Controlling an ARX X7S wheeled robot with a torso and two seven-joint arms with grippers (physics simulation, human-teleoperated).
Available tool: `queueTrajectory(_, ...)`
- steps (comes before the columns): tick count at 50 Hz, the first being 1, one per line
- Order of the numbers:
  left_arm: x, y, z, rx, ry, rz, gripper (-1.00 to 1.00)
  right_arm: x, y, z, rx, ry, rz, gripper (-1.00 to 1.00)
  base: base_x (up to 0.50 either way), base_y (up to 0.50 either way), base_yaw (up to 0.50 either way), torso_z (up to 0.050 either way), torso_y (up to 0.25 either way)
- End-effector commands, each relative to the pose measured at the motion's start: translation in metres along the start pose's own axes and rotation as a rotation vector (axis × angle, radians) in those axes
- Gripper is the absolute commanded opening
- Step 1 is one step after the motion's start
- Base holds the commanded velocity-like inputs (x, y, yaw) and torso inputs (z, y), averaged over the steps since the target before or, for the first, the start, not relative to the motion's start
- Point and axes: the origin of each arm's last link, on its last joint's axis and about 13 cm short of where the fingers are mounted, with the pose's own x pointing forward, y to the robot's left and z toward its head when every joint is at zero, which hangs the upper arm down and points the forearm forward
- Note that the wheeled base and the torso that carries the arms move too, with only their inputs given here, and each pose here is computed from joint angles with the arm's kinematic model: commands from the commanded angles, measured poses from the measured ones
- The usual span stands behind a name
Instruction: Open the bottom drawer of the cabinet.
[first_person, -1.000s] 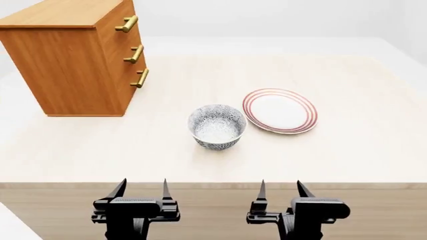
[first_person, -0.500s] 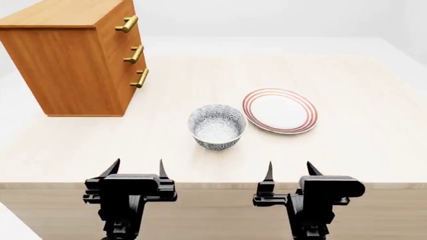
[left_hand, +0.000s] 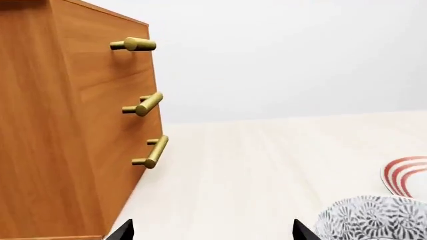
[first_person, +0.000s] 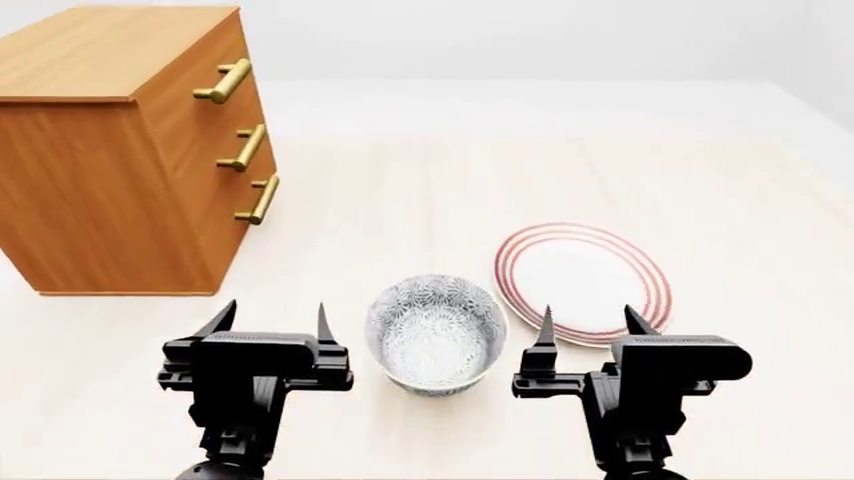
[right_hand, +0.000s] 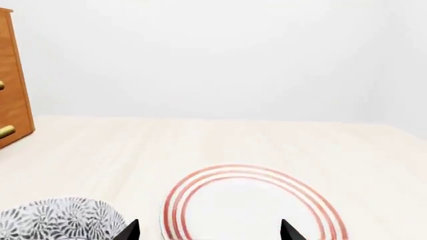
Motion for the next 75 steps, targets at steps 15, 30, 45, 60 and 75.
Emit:
queueTrajectory(15,0.001,0.0,-0.002,0.009,0.003,-0.008,1.0,0.0,0.001,0.001,-0.005,0.002,0.016,1.0,0.5,0.0,0.0,0.0,0.0)
queueTrajectory(30,0.002,0.001,-0.005,0.012,0.008,-0.005,1.0,0.0,0.002,-0.002,-0.006,0.009,0.023,1.0,0.5,0.0,0.0,0.0,0.001)
queueTrajectory(45,0.001,0.0,-0.004,0.003,0.011,-0.028,1.0,0.001,0.002,-0.002,-0.015,0.014,0.021,1.0,0.13,0.0,0.0,0.0,0.0)
queueTrajectory(60,0.036,-0.007,0.043,0.1,0.054,-0.192,1.0,0.003,0.003,0.0,-0.017,0.024,0.031,1.0,0.0,0.0,0.0,0.0,0.0)
queueTrajectory(75,0.079,-0.011,0.052,0.346,0.094,-0.156,1.0,0.005,0.004,0.001,-0.021,0.026,0.039,1.0,0.0,0.0,0.0,0.0,0.0)
